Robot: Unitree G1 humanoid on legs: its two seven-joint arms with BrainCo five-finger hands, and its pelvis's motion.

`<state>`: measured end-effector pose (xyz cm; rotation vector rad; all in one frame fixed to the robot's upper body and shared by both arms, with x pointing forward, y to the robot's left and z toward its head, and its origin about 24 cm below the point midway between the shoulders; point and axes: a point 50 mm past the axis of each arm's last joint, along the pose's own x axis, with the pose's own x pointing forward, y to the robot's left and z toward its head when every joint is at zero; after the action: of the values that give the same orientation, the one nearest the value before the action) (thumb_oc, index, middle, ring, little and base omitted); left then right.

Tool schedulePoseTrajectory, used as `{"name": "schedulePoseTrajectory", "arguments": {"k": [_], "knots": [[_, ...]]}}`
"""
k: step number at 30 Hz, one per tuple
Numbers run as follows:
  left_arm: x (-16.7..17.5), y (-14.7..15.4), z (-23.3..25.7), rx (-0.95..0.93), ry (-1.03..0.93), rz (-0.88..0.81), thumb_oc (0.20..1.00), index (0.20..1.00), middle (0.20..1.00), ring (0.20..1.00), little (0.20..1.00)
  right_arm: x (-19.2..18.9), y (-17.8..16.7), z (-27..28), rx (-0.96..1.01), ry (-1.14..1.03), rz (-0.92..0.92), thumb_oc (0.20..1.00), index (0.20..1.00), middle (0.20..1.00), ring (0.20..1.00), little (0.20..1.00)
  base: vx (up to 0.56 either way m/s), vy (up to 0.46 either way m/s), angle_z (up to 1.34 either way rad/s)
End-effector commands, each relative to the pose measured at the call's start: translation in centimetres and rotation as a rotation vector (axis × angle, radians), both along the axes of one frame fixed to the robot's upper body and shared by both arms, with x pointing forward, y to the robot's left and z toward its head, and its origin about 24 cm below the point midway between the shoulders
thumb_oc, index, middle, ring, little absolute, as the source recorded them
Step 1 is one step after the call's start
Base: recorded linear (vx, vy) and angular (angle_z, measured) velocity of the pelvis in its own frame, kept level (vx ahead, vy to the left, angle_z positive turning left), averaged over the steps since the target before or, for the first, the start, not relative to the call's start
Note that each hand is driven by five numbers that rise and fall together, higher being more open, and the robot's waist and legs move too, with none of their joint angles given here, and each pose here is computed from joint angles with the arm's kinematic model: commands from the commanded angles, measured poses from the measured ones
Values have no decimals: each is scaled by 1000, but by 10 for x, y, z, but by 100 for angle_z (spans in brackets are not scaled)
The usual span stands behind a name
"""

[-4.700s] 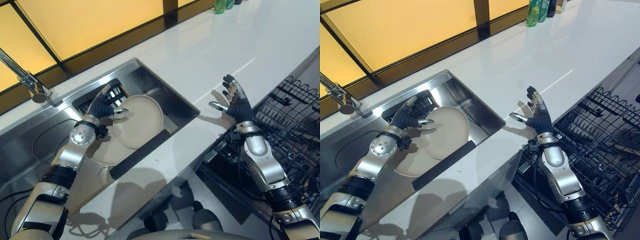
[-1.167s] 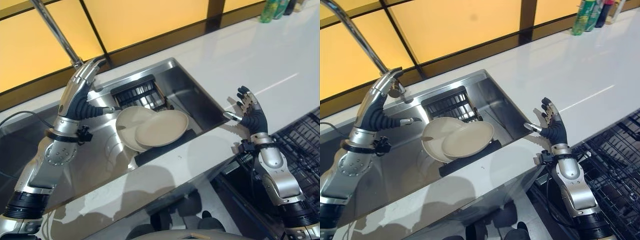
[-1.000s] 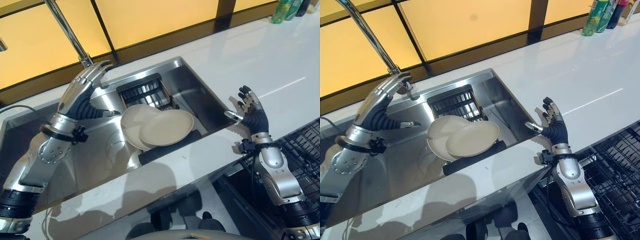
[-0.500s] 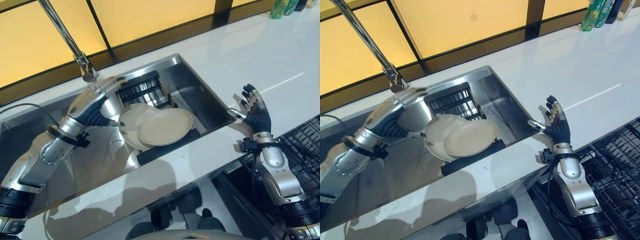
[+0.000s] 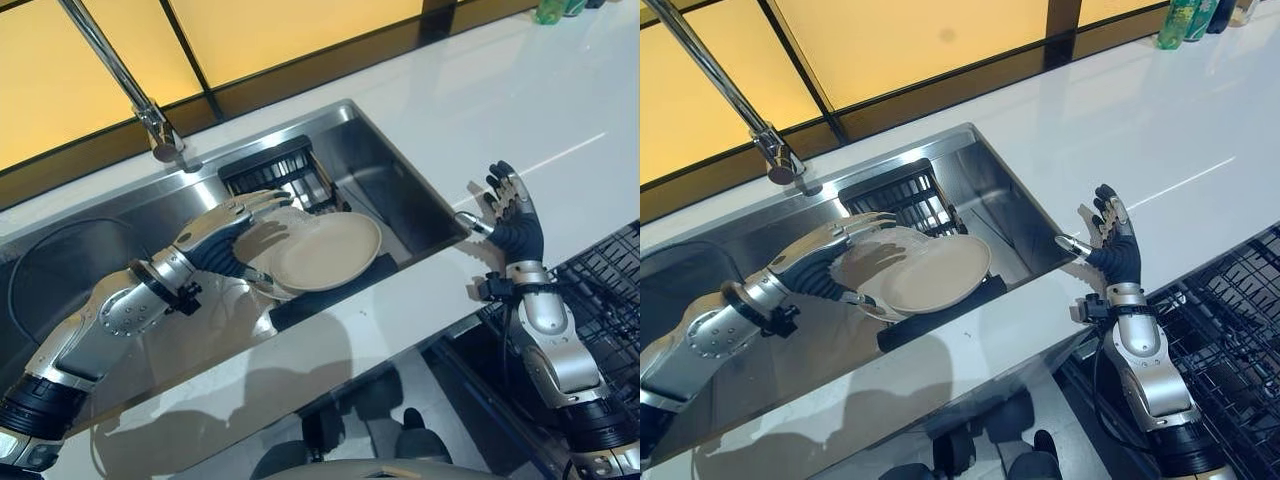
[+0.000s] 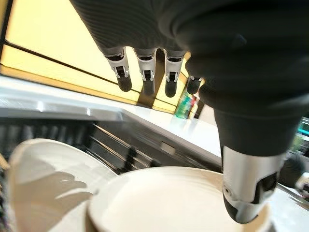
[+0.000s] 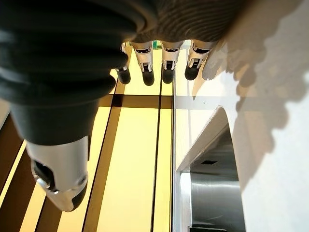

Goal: Pick up plates and place into dishwasher.

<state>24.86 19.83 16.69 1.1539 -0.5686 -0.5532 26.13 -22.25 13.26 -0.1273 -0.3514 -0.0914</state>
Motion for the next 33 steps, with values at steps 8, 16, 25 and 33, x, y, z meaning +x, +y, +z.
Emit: {"name": "schedulePoseTrajectory", "arguments": {"k": [8, 16, 25, 33], "knots": [[0, -15, 19, -66, -10, -90, 1000, 1000, 1000, 1000, 1000, 6, 10, 28, -14, -115, 47, 1000, 1000, 1000, 1000, 1000, 0, 0, 0], [-1, -20, 19, -5, -66, -100, 1000, 1000, 1000, 1000, 1000, 6, 10, 30, -10, -123, 42, 1000, 1000, 1000, 1000, 1000, -12, 2, 0], [-4, -26, 13, -48, -216, -84, 1000, 1000, 1000, 1000, 1000, 6, 13, 28, 0, -137, 38, 1000, 1000, 1000, 1000, 1000, -13, -3, -2], [-5, -33, 2, -24, -347, -99, 1000, 1000, 1000, 1000, 1000, 6, 17, 28, 12, -152, 41, 1000, 1000, 1000, 1000, 1000, -32, -19, -2]]}}
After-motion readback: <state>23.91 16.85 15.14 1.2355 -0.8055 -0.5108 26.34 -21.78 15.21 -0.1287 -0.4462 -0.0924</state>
